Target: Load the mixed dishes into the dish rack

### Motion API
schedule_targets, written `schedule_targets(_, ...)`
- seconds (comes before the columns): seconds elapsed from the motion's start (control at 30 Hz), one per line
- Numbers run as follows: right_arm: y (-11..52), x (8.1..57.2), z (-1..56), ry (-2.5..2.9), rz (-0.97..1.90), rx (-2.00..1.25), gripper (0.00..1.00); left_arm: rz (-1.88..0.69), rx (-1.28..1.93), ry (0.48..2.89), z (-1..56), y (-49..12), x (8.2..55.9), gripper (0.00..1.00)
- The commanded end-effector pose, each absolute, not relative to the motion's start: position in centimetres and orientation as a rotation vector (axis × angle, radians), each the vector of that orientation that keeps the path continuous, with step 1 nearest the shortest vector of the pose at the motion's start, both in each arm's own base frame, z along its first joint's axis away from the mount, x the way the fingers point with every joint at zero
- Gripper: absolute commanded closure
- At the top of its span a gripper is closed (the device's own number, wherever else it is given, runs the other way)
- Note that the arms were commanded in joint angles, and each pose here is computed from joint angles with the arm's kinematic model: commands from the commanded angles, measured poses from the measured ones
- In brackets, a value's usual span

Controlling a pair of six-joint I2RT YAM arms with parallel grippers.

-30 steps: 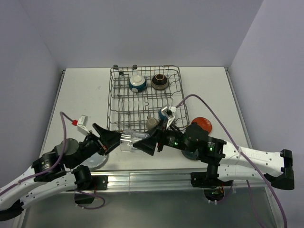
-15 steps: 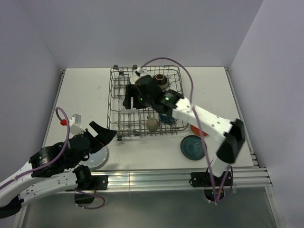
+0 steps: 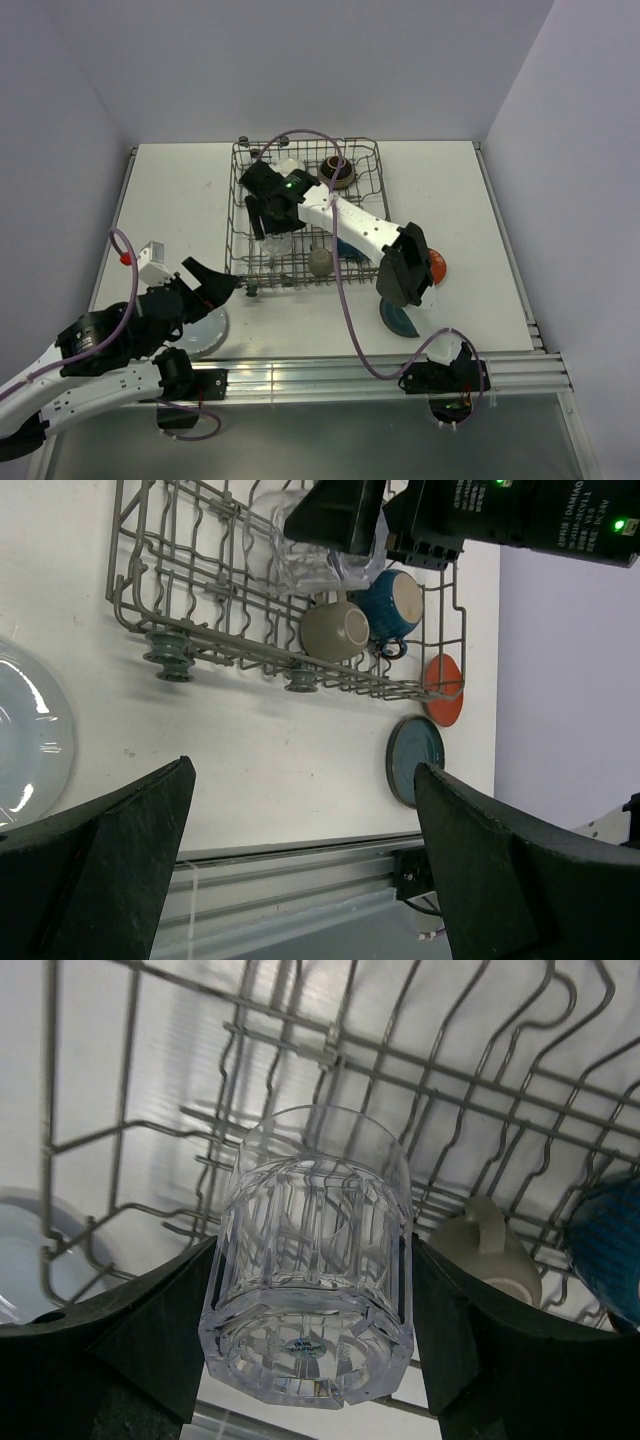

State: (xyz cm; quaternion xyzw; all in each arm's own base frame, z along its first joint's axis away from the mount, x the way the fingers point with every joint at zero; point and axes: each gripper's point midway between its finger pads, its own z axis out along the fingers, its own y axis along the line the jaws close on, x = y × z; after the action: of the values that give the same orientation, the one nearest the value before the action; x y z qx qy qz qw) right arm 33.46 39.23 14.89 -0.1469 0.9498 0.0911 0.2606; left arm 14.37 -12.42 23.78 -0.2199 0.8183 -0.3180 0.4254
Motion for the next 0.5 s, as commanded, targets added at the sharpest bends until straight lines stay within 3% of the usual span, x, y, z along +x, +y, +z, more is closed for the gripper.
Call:
schedule_targets(0.0, 37.7, 32.5, 15.2, 2.611, 0.198, -0.435, 1.00, -0.772, -0.514, 2.046, 23.6, -12.8, 14.7, 0.03)
schedule_targets(0.2, 36.9, 32.0, 12.4, 2.681, 0.110, -0.489, 1.00, -0.751, -0.473, 2.096, 22.5, -14.3, 14.8, 0.03)
schedule_targets(0.33, 37.3, 32.0, 11.4, 2.694, 0.123, -0.506, 0.84, -0.759, -0.461, 2.112, 22.3, -14.9, 14.8, 0.03)
schedule_targets(0.47, 37.8, 32.1, 10.2, 2.712, 0.126, -0.517, 0.76, -0.763, -0.463, 2.124, 21.8, -15.0, 14.6, 0.03)
